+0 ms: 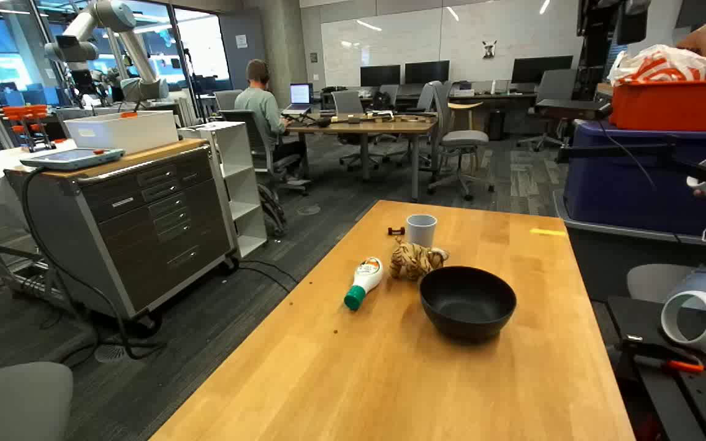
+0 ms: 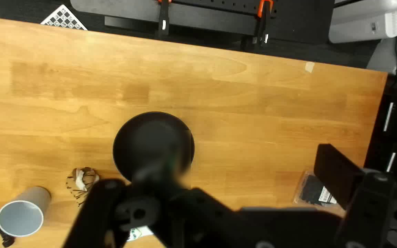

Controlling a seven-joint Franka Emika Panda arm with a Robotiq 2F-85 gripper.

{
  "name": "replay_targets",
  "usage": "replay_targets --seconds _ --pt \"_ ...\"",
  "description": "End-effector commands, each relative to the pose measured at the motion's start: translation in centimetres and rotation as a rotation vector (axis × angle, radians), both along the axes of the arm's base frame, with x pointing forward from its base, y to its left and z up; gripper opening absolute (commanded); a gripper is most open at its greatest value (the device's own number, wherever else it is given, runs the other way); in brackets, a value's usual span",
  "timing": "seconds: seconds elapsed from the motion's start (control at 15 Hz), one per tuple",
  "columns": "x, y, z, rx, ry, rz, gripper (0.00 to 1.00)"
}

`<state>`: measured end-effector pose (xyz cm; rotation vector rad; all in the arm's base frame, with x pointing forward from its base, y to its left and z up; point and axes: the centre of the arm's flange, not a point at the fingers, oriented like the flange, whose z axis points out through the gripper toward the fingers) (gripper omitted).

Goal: Put the tiger toy in the black bowl

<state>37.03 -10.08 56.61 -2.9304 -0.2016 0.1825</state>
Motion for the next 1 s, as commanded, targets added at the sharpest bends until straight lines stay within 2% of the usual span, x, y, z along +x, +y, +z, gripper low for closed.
replay_targets --seconds 0.0,0.73,0.93 --pt "0.0 0.0 0.1 0.000 -0.002 0.000 1.00" --pt "0.0 0.0 0.3 -0.001 -0.008 -0.001 1.00" --pt "1.3 -0.3 -0.7 -0.020 -0.095 -0.060 1.00"
